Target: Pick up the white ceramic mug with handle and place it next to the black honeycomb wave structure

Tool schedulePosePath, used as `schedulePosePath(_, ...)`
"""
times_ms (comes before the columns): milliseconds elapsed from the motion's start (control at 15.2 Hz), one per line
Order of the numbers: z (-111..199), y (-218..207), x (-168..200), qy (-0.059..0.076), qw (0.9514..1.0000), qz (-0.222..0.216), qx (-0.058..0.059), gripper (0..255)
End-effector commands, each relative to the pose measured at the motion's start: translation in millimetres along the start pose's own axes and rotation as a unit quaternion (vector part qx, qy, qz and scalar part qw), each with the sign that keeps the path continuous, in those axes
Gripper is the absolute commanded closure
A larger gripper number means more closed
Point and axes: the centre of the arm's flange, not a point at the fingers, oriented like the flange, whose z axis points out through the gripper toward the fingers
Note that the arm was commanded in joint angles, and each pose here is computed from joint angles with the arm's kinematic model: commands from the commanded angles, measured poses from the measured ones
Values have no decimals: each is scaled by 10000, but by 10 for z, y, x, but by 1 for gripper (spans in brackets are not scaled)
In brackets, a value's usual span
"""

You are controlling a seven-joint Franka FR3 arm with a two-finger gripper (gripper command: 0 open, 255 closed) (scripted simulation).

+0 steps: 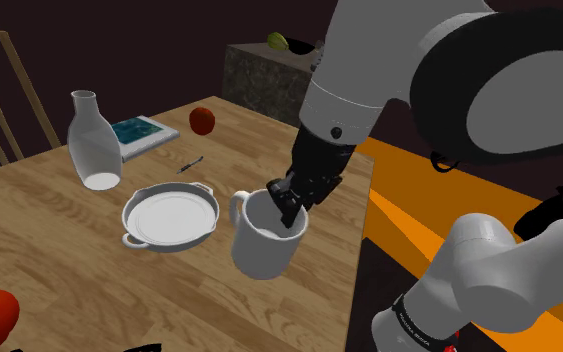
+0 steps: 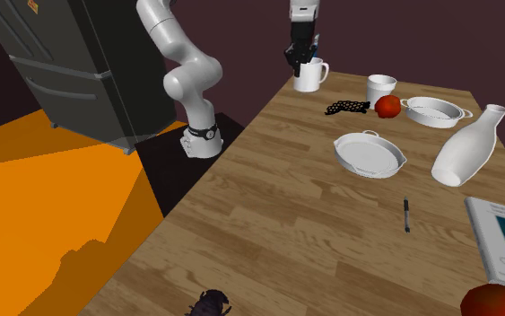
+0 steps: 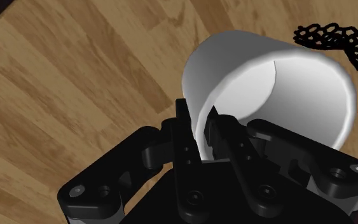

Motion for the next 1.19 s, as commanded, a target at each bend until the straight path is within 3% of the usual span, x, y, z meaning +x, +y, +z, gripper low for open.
schedulePosePath(0,-10,-196,-176,0,10000,8,3,255)
schedulePosePath(660,-46,-1225,-1001,0,10000,8,3,255)
schedulePosePath(1122,268,-1275,-1062,0,10000,8,3,255)
